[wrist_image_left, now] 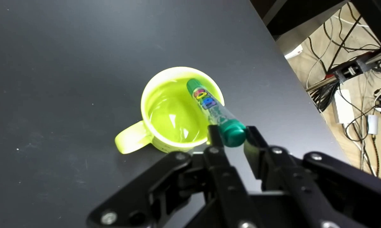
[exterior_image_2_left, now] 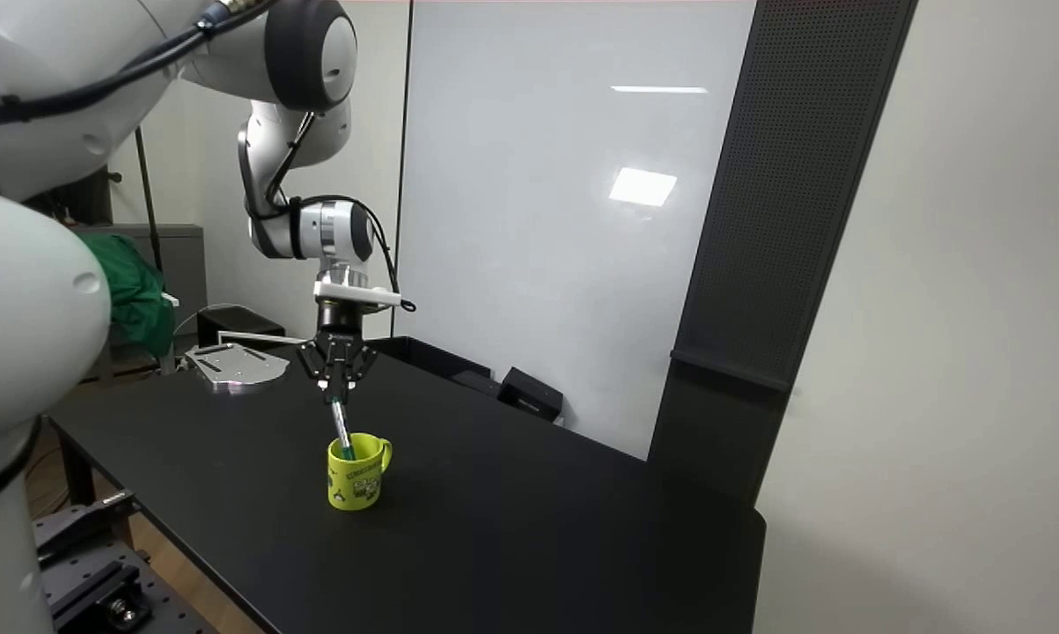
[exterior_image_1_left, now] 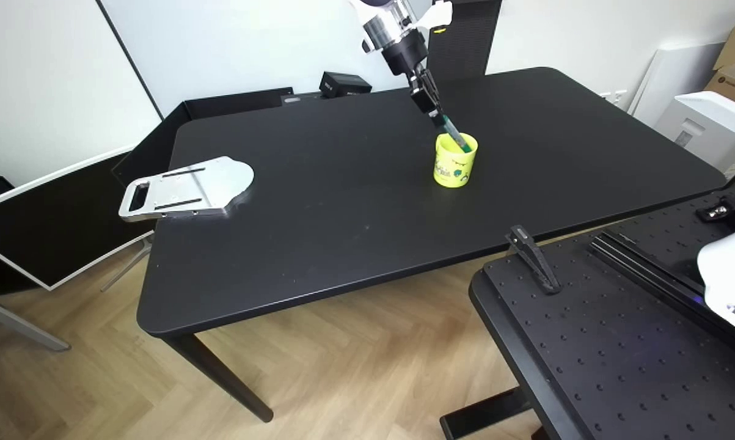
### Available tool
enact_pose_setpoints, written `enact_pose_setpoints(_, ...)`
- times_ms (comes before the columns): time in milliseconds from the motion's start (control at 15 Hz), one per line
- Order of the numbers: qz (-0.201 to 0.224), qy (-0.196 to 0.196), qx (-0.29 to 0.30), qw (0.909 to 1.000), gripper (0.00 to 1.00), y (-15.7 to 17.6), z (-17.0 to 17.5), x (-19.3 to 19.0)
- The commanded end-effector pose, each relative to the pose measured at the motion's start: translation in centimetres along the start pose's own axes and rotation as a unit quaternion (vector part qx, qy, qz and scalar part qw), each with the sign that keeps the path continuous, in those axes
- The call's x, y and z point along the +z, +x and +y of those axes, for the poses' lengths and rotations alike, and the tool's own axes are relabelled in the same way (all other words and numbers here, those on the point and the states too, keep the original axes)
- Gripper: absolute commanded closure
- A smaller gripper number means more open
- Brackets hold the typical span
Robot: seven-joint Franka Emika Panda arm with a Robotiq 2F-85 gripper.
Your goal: Remove the marker from the mug, put it on the table, put it back in the mug, and then put it back on the table
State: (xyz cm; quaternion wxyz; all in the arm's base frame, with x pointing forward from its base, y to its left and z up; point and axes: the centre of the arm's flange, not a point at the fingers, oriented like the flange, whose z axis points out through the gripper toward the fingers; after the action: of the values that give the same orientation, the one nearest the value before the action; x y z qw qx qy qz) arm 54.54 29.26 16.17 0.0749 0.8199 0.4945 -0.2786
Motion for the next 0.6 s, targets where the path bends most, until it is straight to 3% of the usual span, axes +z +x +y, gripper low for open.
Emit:
enact_pose_setpoints(0, 0.006, -0.011, 0.023, 0.9997, 0.94, -2.7, 0.1, -1.6)
enact_pose_setpoints(533, 0.041, -0.015, 0.074, 0.9963, 0.94, -7.1, 3.0, -4.7)
